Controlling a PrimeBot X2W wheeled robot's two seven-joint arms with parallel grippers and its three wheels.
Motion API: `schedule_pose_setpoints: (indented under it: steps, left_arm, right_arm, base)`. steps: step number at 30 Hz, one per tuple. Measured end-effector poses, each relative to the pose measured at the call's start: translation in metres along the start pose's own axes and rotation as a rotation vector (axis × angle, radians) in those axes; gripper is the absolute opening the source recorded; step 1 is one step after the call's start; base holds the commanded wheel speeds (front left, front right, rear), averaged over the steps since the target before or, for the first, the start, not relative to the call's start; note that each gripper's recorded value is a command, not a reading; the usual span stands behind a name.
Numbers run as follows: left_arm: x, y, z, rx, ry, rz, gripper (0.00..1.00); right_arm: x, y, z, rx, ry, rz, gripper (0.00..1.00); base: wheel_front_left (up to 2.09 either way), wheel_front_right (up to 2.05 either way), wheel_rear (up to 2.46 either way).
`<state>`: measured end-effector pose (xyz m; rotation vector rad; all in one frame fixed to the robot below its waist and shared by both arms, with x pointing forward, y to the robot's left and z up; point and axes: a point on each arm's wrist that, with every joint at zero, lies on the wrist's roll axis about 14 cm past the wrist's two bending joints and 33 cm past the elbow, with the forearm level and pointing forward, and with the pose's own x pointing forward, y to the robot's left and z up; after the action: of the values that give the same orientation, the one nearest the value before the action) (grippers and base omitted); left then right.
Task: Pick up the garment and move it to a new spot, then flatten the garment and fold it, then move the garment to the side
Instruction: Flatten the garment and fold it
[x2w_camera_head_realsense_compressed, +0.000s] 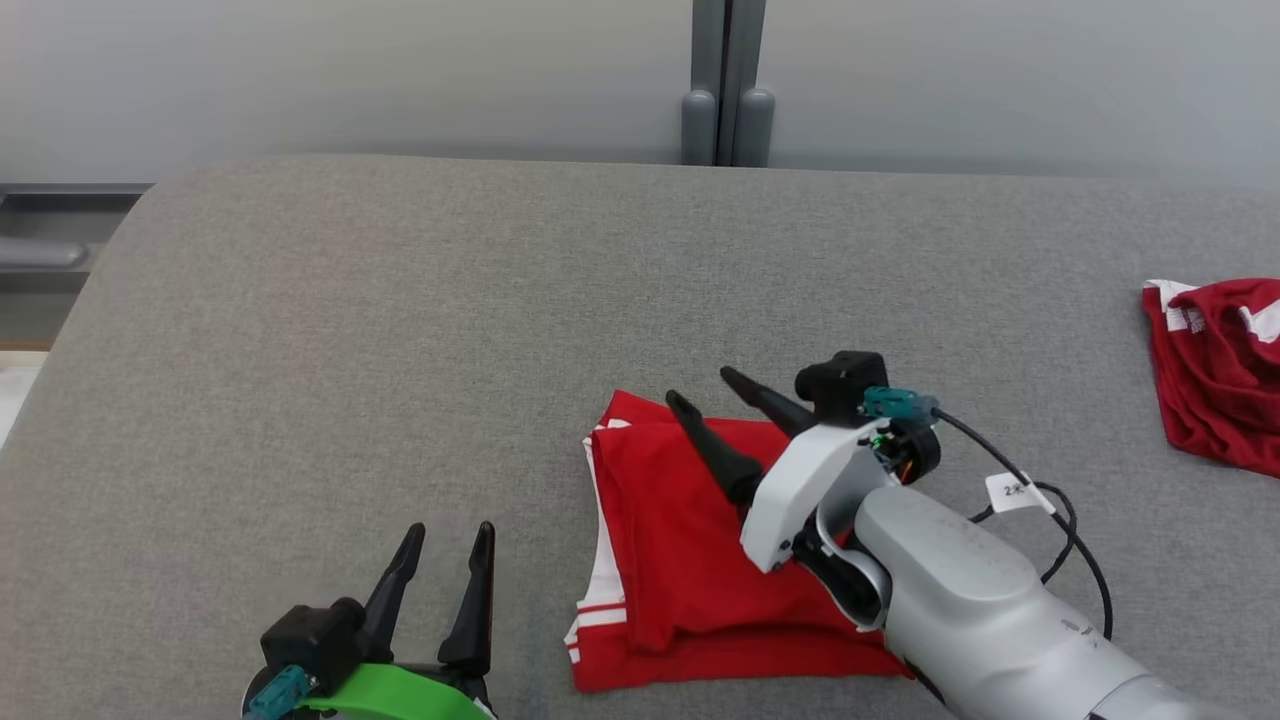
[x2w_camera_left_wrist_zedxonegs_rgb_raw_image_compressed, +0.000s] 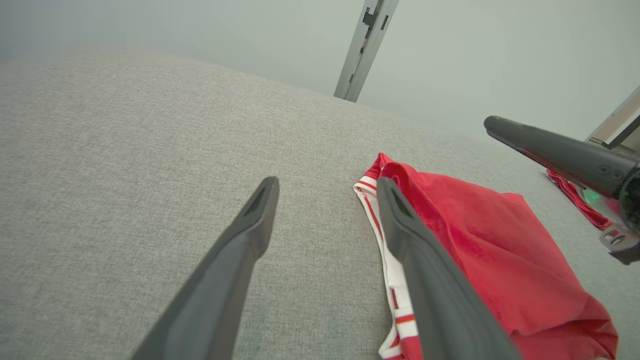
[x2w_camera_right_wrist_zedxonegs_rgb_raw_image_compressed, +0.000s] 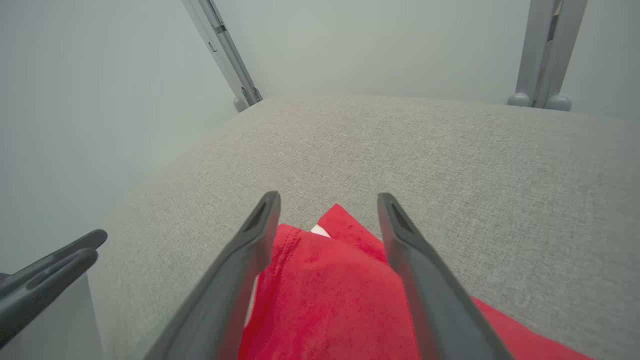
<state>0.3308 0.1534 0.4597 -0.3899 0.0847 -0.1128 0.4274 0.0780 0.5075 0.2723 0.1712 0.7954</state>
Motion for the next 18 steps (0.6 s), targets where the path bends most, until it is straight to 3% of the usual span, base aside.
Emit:
schedule_pose_setpoints:
  steps: [7,8,9,10,12,14,18]
  left_arm:
    - [0.008,-0.009,-0.001,0.000,0.003,-0.029,1.00]
    - [0.009,-0.010,-0.001,0.000,0.003,-0.031,1.00]
    - [0.009,-0.011,-0.001,0.000,0.002,-0.033,1.00]
    - [0.009,-0.011,-0.001,0.000,0.001,-0.033,1.00]
    - [0.009,-0.011,0.000,-0.002,0.000,-0.033,1.00]
    - [0.009,-0.010,0.000,-0.002,-0.004,-0.030,1.00]
    - [0.008,-0.007,0.002,-0.003,-0.010,-0.019,1.00]
  right_arm:
    - [-0.008,-0.032,0.034,-0.143,-0.099,-0.085,1.00]
    - [-0.010,-0.034,0.033,-0.157,-0.100,-0.092,0.84]
    - [-0.014,-0.036,0.029,-0.173,-0.095,-0.102,0.52]
    - [-0.018,-0.038,0.024,-0.190,-0.087,-0.109,0.36]
    - [-0.024,-0.039,0.015,-0.216,-0.071,-0.116,0.15]
    - [-0.030,-0.037,0.002,-0.224,-0.047,-0.114,0.00]
    - [-0.039,-0.020,-0.026,-0.237,0.010,-0.070,0.00]
  base:
    - [0.00,0.00,0.00]
    - [0.00,0.00,0.00]
    - [0.00,0.00,0.00]
    - [0.00,0.00,0.00]
    - [0.00,0.00,0.00]
    - [0.00,0.00,0.00]
    - [0.00,0.00,0.00]
